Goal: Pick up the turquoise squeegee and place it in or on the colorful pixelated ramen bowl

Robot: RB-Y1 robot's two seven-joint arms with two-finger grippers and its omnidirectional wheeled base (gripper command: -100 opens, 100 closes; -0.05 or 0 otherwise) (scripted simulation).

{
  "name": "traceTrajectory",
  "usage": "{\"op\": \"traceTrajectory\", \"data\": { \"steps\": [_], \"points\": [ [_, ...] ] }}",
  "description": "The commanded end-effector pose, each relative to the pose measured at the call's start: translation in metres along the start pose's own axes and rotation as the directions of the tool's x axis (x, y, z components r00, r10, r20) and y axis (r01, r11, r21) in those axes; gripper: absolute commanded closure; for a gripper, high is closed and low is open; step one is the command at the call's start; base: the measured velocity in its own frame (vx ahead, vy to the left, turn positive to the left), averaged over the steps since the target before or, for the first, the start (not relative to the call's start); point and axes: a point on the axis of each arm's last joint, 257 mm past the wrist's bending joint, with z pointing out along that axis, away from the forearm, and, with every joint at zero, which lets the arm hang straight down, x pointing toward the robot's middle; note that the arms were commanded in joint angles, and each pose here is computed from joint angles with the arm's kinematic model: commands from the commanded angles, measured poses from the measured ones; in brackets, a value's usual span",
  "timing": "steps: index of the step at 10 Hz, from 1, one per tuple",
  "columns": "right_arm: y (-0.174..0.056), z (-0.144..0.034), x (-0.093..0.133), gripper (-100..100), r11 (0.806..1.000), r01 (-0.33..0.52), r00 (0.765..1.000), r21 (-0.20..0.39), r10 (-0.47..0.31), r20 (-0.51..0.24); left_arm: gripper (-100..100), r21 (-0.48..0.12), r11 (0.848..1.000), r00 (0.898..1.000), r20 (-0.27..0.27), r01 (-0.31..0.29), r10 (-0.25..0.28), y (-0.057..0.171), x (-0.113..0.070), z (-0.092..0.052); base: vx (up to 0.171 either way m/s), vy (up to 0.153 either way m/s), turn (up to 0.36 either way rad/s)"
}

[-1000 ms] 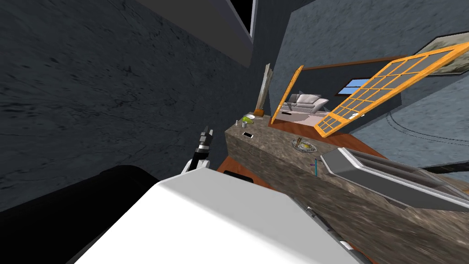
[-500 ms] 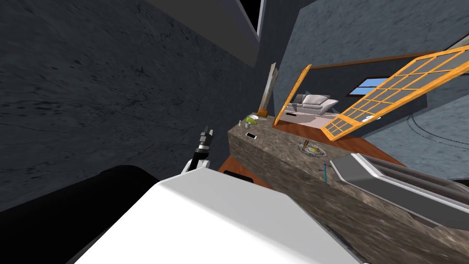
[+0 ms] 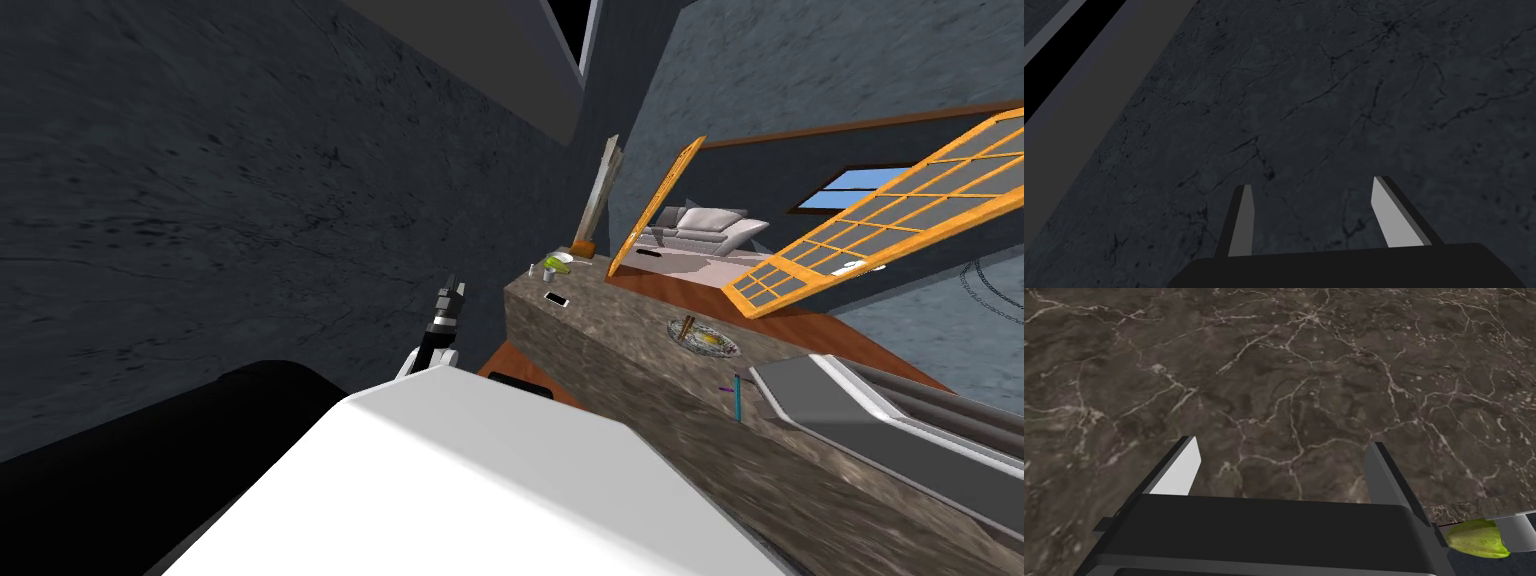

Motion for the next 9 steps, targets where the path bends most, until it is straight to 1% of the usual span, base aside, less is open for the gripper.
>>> {"op": "traceTrajectory", "data": {
  "steps": [1,2,3,4,5,6,7,8,9],
  "points": [
    [-0.027,-0.014,0.003,-100,0.999,0.011,0.999,0.047,-0.009,-0.045,0,0.000,1.000,1.000,0.000,0.000,0.000,0.000,0.000,0.000,0.029,0.029,0.128],
    [-0.029,-0.015,0.004,-100,0.999,0.010,0.999,0.051,-0.008,-0.046,0,0.000,1.000,1.000,0.000,0.000,0.000,0.000,0.000,0.000,0.023,0.020,0.081],
    [-0.048,-0.026,0.003,-100,0.996,0.021,0.997,0.083,-0.014,-0.078,0,0.000,1.000,1.000,0.000,0.000,0.000,0.000,0.000,0.000,0.031,0.027,0.169],
    [-0.051,-0.027,0.004,-100,0.996,0.019,0.997,0.089,-0.012,-0.080,0,0.000,1.000,1.000,0.000,0.000,0.000,0.000,0.000,0.000,0.028,0.017,0.081],
    [-0.063,-0.035,0.000,-100,0.994,0.031,0.994,0.109,-0.019,-0.105,0,0.000,1.000,1.000,0.000,0.000,0.000,0.000,0.000,0.000,0.038,0.023,0.139],
    [-0.071,-0.039,0.003,-100,0.992,0.026,0.994,0.126,-0.012,-0.109,0,0.000,1.000,1.000,0.000,0.000,0.000,0.000,0.000,0.000,0.032,0.009,0.066],
    [-0.081,-0.047,-0.002,-100,0.989,0.036,0.991,0.143,-0.017,-0.130,0,0.000,1.000,1.000,0.000,0.000,0.000,0.000,0.000,0.000,0.033,0.009,0.123],
    [-0.089,-0.051,0.000,-100,0.987,0.031,0.991,0.159,-0.010,-0.134,0,0.000,1.000,1.000,0.000,0.000,0.000,0.000,0.000,0.000,0.030,0.002,0.074],
    [-0.105,-0.062,-0.004,-100,0.981,0.035,0.988,0.191,-0.005,-0.154,0,0.000,1.000,1.000,0.000,0.000,0.000,0.000,0.000,0.000,0.051,0.006,0.134]
  ]
}}
